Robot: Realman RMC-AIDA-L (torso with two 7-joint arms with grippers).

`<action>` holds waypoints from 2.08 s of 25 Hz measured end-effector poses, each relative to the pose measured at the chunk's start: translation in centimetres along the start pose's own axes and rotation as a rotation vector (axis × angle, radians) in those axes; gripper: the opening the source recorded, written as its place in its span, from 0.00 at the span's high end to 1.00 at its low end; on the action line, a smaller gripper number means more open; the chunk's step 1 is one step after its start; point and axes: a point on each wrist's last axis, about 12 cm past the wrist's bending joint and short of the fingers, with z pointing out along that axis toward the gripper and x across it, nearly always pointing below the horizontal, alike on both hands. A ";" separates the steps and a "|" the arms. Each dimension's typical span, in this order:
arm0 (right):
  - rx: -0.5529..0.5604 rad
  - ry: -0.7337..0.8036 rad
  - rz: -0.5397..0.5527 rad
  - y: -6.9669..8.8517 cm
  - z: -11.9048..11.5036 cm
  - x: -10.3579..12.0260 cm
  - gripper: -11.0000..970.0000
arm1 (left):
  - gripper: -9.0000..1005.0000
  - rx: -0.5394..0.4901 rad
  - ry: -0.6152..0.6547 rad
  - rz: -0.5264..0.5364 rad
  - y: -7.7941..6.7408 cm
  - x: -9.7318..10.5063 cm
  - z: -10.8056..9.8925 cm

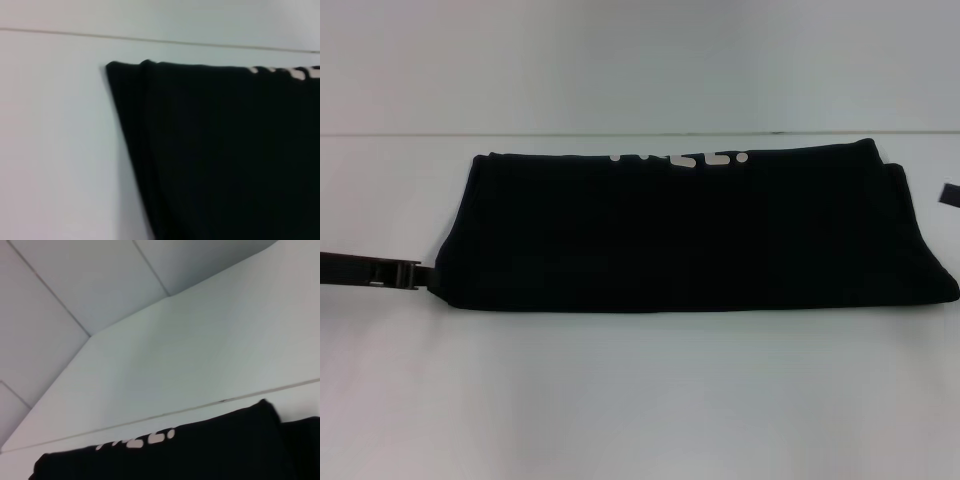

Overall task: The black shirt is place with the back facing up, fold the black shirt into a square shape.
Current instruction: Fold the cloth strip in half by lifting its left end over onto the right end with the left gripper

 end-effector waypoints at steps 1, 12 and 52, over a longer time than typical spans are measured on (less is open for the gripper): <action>-0.008 0.004 -0.006 0.2 0.3 0.1 0.35 | 0.91 0.007 -0.005 0.000 -0.1 -0.1 0.0; -0.008 0.036 -0.035 0.7 2.4 0.4 0.27 | 0.87 0.036 0.001 -0.010 -0.7 -0.5 0.3; -0.079 0.064 -0.104 2.9 4.7 -1.9 0.27 | 0.11 0.203 0.122 -0.691 -0.8 0.8 -0.2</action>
